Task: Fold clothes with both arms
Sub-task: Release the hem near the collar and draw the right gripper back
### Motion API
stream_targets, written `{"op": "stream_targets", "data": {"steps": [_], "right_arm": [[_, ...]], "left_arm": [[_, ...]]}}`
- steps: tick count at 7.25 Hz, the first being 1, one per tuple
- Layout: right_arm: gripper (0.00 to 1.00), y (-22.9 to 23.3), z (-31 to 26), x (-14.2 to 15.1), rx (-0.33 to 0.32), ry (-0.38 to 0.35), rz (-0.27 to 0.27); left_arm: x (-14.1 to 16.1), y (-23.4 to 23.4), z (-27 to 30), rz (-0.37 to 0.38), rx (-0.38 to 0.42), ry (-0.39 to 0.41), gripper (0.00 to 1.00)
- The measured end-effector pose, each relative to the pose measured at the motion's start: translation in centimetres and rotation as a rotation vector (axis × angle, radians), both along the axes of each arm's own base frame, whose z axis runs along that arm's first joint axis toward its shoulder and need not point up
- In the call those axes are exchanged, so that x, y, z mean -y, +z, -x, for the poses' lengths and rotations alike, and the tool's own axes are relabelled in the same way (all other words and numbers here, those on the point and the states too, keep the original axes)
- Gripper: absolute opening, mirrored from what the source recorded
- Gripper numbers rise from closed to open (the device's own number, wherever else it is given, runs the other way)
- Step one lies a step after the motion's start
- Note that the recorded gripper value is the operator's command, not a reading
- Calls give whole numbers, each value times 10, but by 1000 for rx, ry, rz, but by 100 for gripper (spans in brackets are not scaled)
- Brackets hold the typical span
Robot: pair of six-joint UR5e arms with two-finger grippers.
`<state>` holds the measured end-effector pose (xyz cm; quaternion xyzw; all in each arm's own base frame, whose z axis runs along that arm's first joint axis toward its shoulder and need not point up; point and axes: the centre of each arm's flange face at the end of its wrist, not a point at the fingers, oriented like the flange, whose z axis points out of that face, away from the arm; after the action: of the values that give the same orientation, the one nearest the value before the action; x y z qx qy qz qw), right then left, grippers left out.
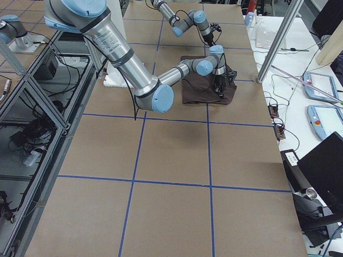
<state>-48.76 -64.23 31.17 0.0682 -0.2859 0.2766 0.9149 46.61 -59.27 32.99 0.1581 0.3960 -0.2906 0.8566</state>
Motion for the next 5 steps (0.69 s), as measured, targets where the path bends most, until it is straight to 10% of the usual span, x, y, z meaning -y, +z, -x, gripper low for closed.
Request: {"op": "stream_targets", "data": {"steps": [5], "right_arm": [[100, -10, -6, -94, 110, -24, -48]], "left_arm": [[-19, -7, 9, -1, -48, 32, 25]]}}
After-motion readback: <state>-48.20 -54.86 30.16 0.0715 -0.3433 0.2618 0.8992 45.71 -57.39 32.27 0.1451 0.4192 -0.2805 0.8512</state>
